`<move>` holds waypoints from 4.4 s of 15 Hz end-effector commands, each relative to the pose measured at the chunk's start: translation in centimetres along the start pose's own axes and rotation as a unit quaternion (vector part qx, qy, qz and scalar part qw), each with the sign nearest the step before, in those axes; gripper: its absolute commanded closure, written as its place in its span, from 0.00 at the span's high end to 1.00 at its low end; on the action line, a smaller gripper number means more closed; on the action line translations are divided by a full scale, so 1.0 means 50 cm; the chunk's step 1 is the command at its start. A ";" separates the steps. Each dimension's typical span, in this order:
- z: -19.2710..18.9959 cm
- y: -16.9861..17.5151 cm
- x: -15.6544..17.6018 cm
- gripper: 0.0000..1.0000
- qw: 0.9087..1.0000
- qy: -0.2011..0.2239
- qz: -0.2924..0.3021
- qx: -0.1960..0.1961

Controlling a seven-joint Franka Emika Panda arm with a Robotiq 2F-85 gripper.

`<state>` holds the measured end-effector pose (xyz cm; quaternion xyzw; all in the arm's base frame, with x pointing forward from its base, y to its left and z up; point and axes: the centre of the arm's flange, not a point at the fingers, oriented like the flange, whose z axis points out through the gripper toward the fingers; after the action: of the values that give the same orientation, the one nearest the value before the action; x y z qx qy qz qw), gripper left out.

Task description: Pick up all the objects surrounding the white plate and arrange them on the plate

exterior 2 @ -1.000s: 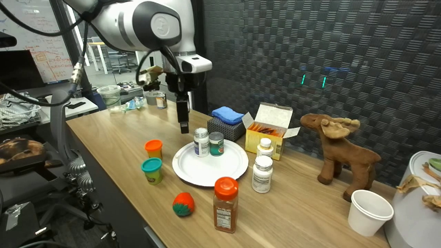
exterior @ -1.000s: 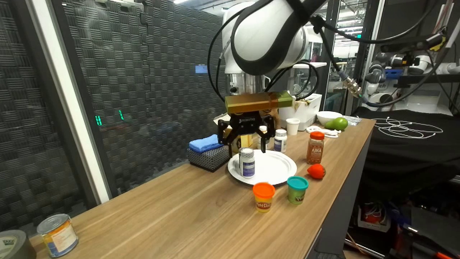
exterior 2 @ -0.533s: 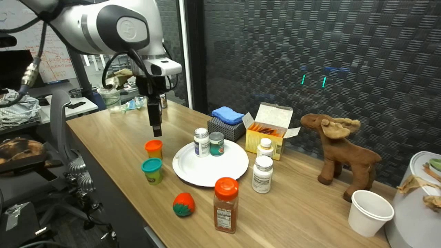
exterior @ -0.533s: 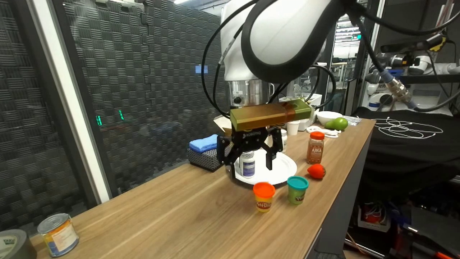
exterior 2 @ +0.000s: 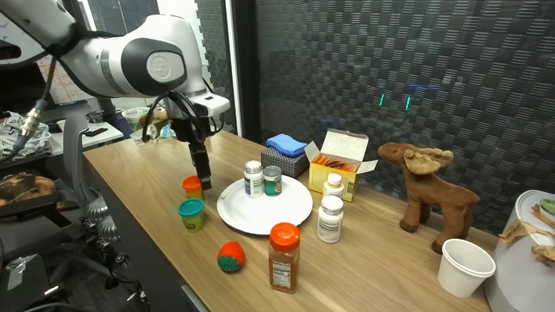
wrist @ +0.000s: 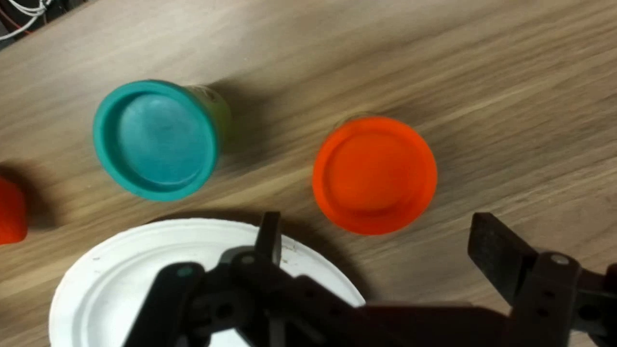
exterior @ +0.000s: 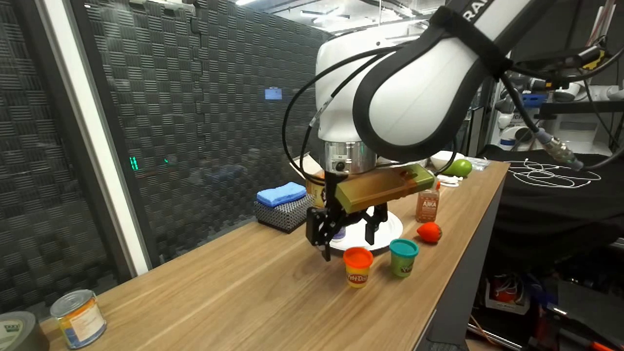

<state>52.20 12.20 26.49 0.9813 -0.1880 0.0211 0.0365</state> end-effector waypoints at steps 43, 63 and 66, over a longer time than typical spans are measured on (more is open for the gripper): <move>0.002 -0.040 -0.051 1.00 0.954 -0.037 -0.292 -0.056; -0.118 0.062 0.043 0.28 0.983 0.018 -0.175 -0.057; -0.089 0.072 0.079 0.28 0.987 0.009 -0.147 -0.062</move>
<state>52.54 8.36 32.05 0.9954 -0.0147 0.0101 0.0946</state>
